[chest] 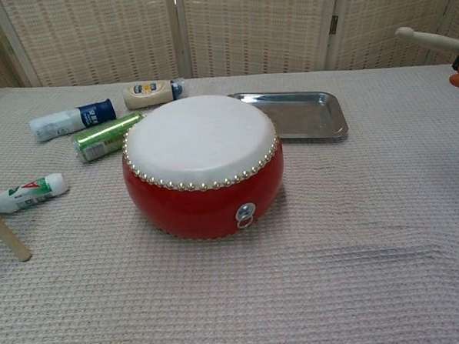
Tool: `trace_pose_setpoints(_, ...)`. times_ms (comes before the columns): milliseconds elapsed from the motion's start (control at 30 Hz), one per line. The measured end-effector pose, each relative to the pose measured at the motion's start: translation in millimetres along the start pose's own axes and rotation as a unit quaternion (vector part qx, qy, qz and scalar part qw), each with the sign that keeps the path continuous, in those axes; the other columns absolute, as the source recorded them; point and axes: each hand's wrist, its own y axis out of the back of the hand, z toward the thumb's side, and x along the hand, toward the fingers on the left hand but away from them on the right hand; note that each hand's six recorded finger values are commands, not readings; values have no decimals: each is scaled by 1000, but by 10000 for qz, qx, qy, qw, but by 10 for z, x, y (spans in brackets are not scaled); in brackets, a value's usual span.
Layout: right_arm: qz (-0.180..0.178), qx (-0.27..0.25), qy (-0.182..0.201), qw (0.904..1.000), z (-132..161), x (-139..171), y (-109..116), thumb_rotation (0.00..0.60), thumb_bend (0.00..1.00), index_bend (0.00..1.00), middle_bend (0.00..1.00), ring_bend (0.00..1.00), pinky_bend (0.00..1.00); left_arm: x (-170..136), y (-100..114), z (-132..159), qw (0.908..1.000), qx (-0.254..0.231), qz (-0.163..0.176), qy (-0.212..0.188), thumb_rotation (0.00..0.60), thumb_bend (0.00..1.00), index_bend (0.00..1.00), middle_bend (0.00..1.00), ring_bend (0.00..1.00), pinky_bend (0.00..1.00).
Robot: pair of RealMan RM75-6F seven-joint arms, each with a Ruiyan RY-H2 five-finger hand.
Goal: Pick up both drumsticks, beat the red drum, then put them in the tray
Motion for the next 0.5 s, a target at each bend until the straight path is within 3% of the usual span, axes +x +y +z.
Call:
trace_pose_setpoints(167,-40,-35,27,10000,-1,15,19,600,1000,1000,1000,1000,1000,-14,-55,-36,9995,322,65,18,397,349,565,687,665,642)
trace_pose_setpoints(500,-80,-64,42,9999,-16,35,46,600,1000,1000,1000,1000,1000,-60,-173,-201,9976,665,38,168,399,346,613,709,683,660)
